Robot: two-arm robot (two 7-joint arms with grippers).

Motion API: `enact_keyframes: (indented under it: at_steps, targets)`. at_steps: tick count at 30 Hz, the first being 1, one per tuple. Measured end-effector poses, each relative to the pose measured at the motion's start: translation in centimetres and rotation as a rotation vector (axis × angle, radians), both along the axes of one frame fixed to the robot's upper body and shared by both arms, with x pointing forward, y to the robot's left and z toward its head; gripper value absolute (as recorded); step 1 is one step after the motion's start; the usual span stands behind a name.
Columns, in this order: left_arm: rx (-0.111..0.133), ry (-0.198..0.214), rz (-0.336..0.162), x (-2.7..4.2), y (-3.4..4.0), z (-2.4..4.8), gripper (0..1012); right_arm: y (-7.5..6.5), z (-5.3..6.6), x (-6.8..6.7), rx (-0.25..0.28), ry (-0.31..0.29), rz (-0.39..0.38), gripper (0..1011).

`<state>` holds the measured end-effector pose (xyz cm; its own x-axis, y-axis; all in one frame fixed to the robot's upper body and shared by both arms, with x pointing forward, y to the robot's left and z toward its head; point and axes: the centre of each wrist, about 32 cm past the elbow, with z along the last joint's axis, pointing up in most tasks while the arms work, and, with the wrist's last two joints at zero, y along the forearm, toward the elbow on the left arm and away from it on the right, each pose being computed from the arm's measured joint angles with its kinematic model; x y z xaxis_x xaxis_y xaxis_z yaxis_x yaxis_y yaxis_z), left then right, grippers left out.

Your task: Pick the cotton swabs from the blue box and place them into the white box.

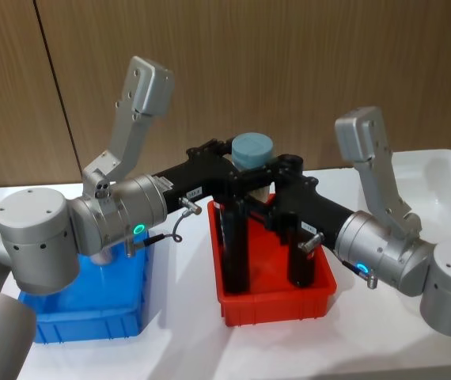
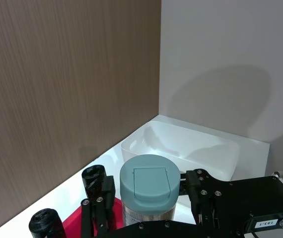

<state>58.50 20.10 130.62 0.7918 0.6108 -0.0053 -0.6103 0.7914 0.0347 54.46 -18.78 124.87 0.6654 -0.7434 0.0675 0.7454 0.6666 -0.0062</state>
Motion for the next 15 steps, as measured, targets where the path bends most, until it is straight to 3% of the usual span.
enact_keyframes:
  at_steps: [6, 15]
  targets:
    - [0.0, 0.0, 0.0, 0.0, 0.02, 0.01, 1003, 0.01, 0.06, -0.01, 0.003, -0.004, -0.002, 639]
    - [-0.001, 0.0, 0.001, 0.01, 0.04, 0.02, 1003, -0.09, 0.04, -0.06, 0.002, -0.006, -0.012, 640]
